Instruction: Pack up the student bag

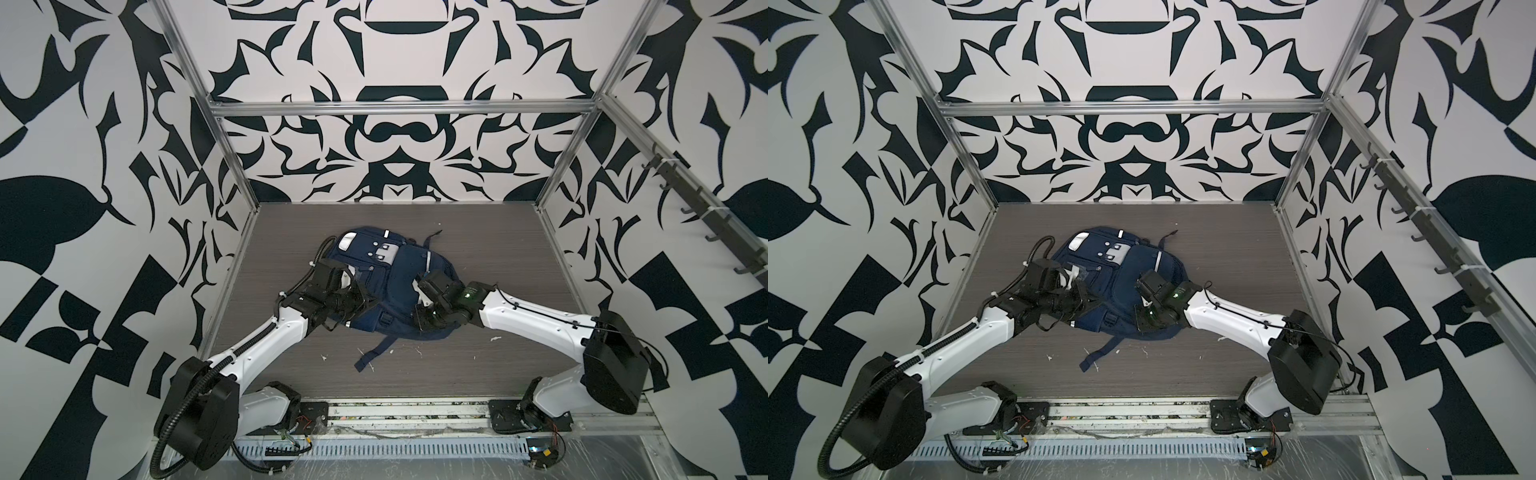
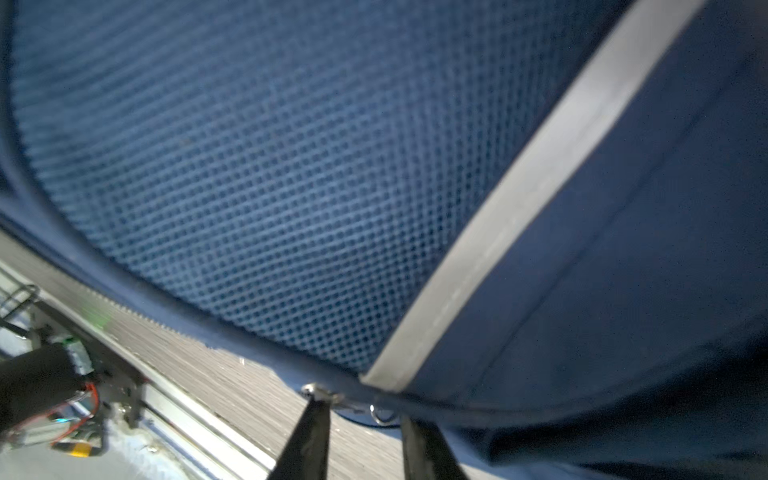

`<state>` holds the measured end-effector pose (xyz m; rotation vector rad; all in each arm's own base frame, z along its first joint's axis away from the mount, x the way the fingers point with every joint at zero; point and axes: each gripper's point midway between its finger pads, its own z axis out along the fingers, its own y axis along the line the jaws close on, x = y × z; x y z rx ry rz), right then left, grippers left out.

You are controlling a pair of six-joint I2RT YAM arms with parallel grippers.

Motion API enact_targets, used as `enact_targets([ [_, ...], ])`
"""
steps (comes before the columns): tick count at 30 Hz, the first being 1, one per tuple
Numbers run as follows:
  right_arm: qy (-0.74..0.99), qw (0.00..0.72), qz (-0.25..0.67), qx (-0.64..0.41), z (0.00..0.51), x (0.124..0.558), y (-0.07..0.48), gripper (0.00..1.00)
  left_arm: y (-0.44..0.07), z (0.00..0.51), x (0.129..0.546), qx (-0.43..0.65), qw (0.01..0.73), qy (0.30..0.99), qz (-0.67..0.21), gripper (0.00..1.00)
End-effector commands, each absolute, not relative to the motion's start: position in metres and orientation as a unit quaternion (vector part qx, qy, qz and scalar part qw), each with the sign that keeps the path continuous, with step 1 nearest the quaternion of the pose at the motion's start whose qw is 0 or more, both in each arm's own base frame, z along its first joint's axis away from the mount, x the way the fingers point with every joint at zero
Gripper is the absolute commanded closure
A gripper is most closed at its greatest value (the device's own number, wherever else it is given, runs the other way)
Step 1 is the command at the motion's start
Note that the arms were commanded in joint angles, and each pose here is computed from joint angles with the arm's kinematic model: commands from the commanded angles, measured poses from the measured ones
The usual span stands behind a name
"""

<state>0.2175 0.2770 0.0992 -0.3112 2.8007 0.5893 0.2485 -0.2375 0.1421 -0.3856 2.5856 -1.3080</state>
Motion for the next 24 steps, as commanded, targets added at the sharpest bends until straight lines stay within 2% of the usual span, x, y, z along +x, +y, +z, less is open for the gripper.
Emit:
enact_targets([
  [1,0.949,0.204,0.217,-0.098,0.136,0.246,0.292,0.81,-0.261,0.184,0.243,-0.064,0.119,0.854,-0.503,1.0],
  [8,0.949,0.198,0.215,-0.117,0.126,0.241,0.304,0.84,-0.267,0.181,0.245,-0.062,0.113,0.856,-0.501,1.0],
  [13,0.955,0.197,0.186,-0.124,0.121,0.237,0.295,0.89,-0.268,0.18,0.245,-0.061,0.112,0.856,-0.5,1.0],
  [17,0.957,0.209,0.164,-0.119,0.127,0.239,0.283,1.0,-0.266,0.18,0.245,-0.062,0.111,0.858,-0.498,1.0],
  [24,0.96,0.207,0.149,-0.119,0.128,0.233,0.271,1.0,-0.267,0.179,0.246,-0.062,0.112,0.858,-0.497,1.0],
])
